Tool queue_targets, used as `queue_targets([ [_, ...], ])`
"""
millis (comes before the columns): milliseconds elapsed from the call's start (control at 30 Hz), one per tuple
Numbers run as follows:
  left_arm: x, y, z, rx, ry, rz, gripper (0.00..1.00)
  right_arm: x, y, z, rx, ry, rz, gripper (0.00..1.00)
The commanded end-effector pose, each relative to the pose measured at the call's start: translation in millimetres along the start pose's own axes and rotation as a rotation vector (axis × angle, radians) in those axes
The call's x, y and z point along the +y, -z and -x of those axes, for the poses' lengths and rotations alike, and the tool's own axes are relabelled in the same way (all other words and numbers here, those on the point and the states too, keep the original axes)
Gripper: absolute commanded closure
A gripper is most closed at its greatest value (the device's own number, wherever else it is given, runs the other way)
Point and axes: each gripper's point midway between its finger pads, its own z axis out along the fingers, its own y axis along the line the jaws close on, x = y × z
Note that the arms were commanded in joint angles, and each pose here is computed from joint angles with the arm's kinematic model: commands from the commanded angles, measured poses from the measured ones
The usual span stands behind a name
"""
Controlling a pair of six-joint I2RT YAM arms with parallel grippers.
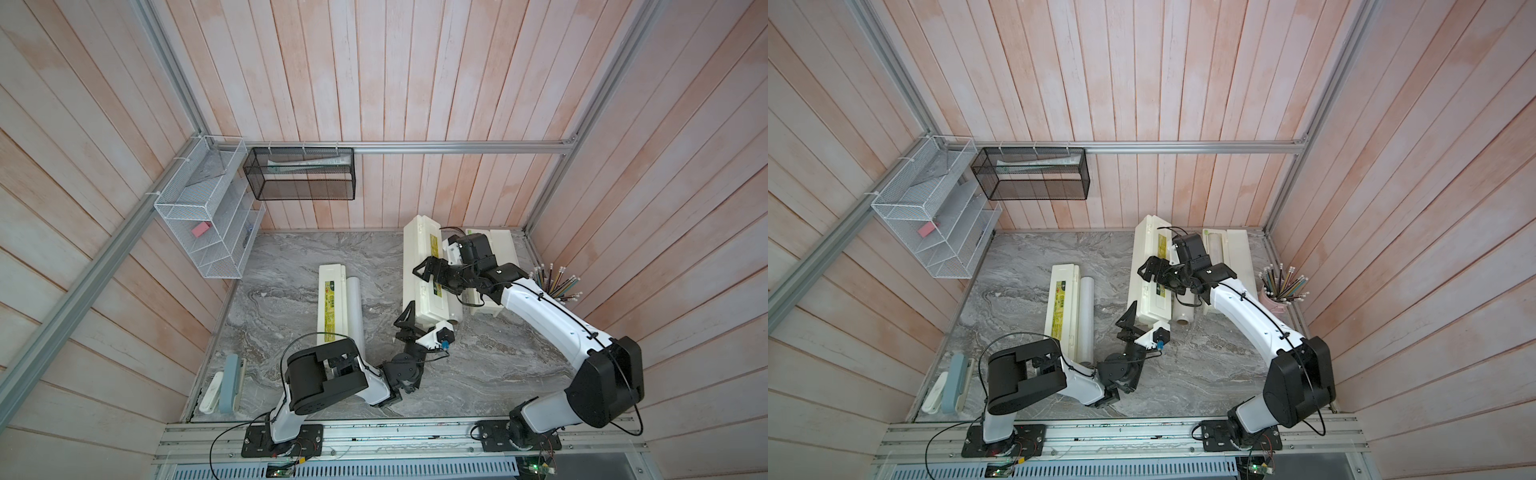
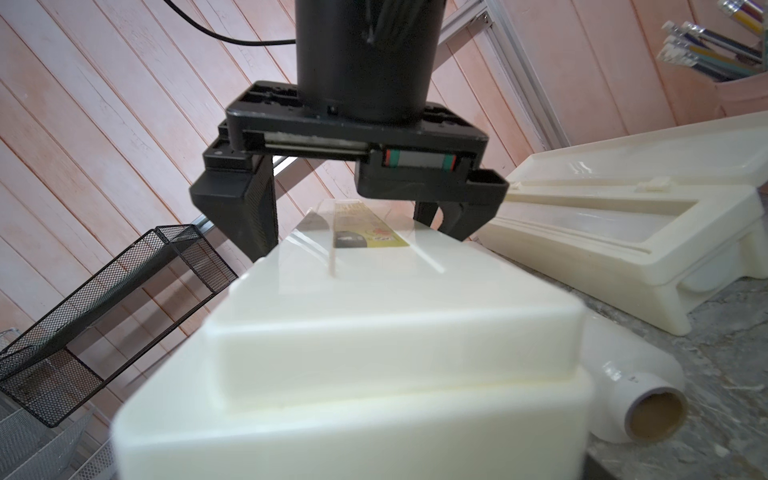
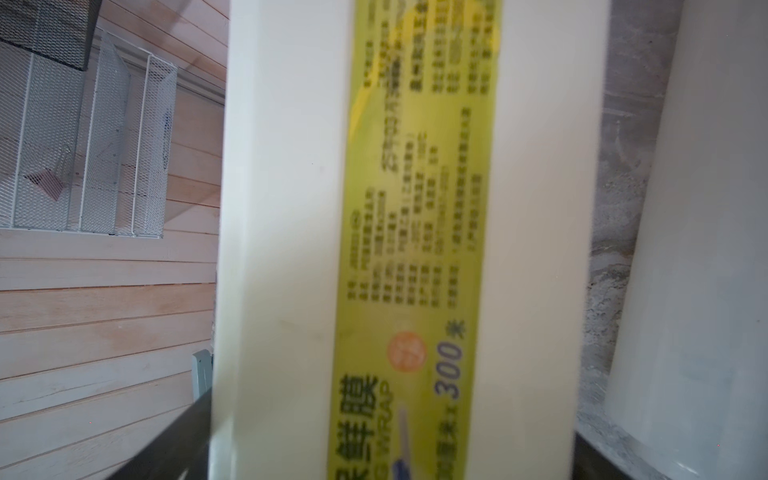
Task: Put plastic wrap rolls into dispensers
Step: Open the lid of the plastic wrap cutting box.
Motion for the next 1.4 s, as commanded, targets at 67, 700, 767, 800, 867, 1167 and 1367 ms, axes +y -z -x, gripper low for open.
queue_targets([
  [67, 18, -21, 2, 0.011, 0.055, 0.070, 0.82, 7, 9, -61, 0.180, -0.004, 0.000, 0.06],
  [700, 12, -24, -26, 0.095, 0.068, 0.035, 0.92, 20, 27, -27, 0.107, 0.030, -0.007, 0.37],
  [767, 13, -20, -31, 0.106, 0.074, 0.035, 0.94, 22, 34, -14, 0.084, 0.031, 0.007, 0.40],
  [800, 12, -19, -32, 0.110, 0.075, 0.031, 0.94, 23, 36, -9, 0.073, 0.031, 0.015, 0.40],
  [867, 12, -17, -34, 0.114, 0.075, 0.027, 0.96, 24, 40, 0, 0.058, 0.032, 0.022, 0.41],
  [1167, 3, -9, -39, 0.122, 0.064, 0.007, 0.96, 28, 51, 24, 0.025, 0.007, 0.098, 0.41],
  [1367, 4, -4, -45, 0.146, 0.097, 0.024, 0.96, 29, 61, 39, -0.024, 0.012, 0.089, 0.41],
])
